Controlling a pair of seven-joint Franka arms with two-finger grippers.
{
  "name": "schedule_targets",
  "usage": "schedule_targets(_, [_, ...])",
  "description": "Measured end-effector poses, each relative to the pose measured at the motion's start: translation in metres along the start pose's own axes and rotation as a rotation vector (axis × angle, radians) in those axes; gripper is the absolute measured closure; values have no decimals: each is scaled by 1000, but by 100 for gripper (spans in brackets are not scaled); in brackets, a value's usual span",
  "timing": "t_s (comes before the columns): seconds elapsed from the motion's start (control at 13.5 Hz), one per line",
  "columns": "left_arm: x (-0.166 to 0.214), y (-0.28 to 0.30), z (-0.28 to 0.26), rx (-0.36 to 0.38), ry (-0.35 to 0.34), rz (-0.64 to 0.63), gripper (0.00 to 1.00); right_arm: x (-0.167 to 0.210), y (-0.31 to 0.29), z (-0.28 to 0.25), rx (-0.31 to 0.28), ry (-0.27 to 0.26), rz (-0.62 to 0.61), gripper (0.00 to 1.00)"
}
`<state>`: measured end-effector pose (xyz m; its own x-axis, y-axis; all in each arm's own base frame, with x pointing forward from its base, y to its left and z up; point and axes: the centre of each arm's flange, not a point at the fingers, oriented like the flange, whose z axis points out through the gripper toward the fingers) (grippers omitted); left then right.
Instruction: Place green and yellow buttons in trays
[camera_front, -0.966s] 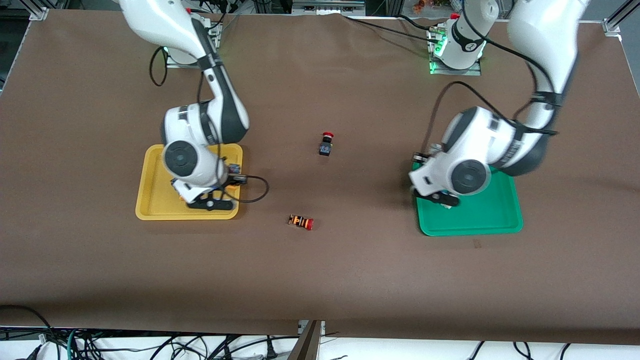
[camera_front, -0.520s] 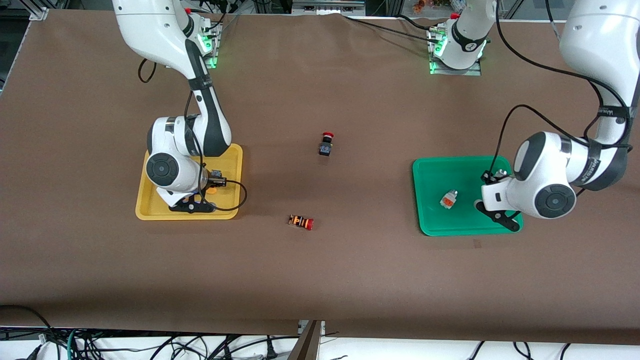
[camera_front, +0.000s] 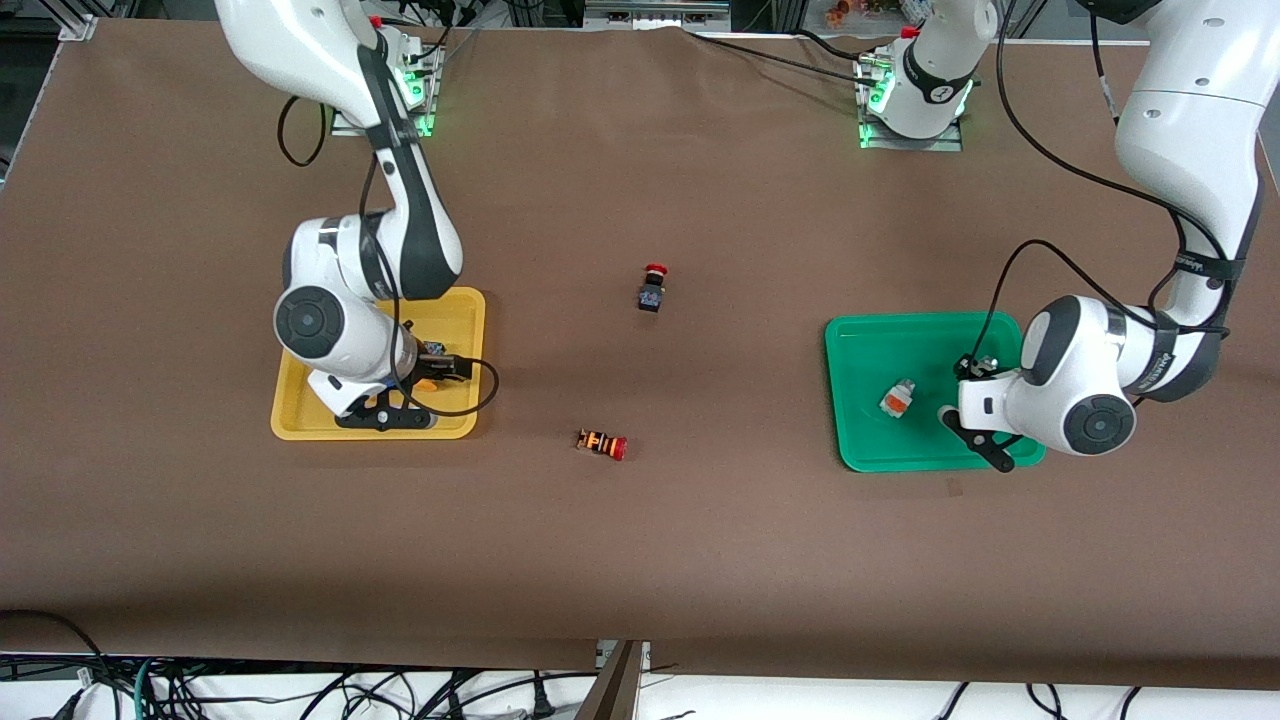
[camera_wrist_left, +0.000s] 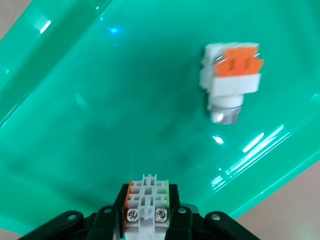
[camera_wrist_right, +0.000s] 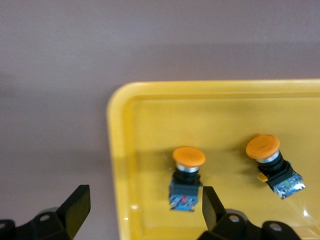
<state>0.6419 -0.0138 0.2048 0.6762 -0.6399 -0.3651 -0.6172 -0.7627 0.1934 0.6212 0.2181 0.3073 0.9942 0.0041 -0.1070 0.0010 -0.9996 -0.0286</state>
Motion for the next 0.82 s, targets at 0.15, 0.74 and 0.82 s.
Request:
schedule_targets(0.15, [6, 8, -4, 10, 4, 11, 54, -5, -3, -45, 26, 25, -19, 0])
schedule_targets(0.74, [-31, 96, -219, 119, 237, -307, 0, -79, 67, -222, 15, 18, -66, 0])
schedule_targets(0.82, [-42, 118, -254, 149, 283, -345, 0, -86, 81, -235, 17, 22, -63, 0])
